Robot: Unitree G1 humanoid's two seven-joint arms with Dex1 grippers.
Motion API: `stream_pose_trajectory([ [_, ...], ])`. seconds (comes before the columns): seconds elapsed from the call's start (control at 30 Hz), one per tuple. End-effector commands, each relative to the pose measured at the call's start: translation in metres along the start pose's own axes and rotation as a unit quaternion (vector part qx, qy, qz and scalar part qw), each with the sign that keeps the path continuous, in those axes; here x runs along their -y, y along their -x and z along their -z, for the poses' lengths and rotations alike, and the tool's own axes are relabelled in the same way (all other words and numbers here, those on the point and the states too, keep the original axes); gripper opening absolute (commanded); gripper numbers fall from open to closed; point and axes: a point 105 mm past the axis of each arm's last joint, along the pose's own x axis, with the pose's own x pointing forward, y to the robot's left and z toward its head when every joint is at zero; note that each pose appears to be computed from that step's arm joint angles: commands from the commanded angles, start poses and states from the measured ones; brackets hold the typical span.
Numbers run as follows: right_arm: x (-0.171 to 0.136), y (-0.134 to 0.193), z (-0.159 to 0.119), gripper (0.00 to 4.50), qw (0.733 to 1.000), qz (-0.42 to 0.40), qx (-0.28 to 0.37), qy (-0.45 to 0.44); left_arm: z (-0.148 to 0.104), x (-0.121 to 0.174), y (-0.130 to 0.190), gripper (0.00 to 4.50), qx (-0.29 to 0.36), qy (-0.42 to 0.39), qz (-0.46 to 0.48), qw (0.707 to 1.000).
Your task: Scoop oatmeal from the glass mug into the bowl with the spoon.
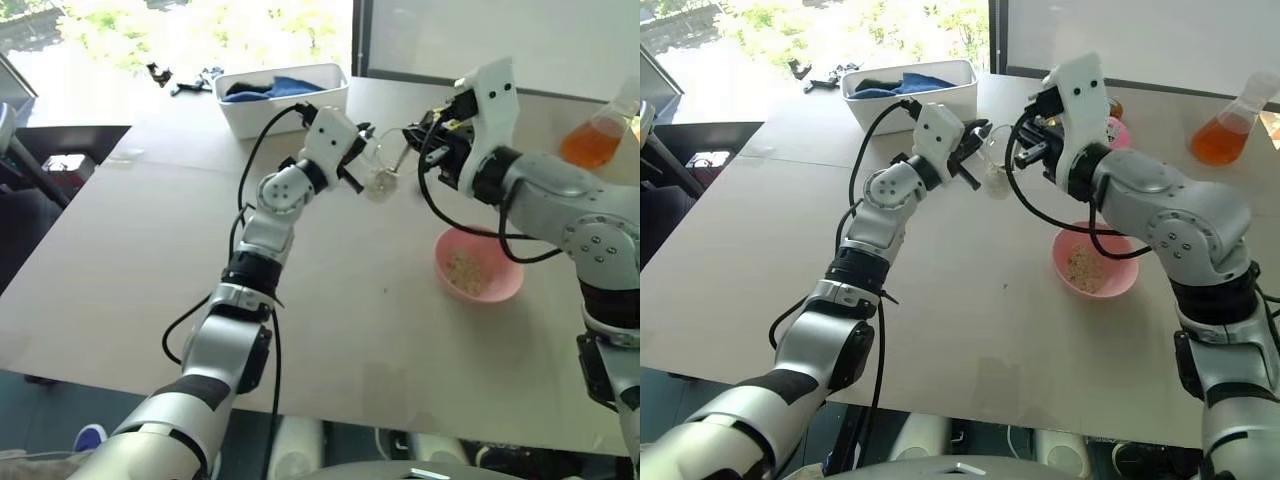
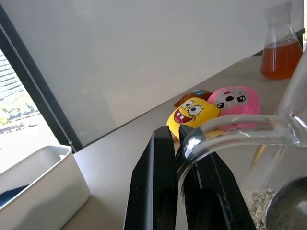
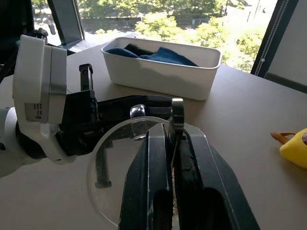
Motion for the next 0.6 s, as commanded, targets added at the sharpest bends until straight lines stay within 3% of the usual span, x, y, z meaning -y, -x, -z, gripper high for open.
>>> stream_pose_trajectory([
  [0.03,0.002,0.005,-0.018,0.00,0.999,0.000,0.034,-0.020,-0.022,-0.001,-0.005,0.02,0.040,-0.019,0.000,0.999],
  [0.27,0.011,0.009,-0.034,0.00,0.995,0.010,0.064,-0.071,-0.020,-0.001,-0.005,0.02,0.035,-0.021,-0.001,0.999],
  [0.6,0.011,0.011,-0.036,0.00,0.987,0.005,0.073,-0.142,-0.019,-0.002,-0.007,0.02,0.029,-0.017,-0.001,0.999],
])
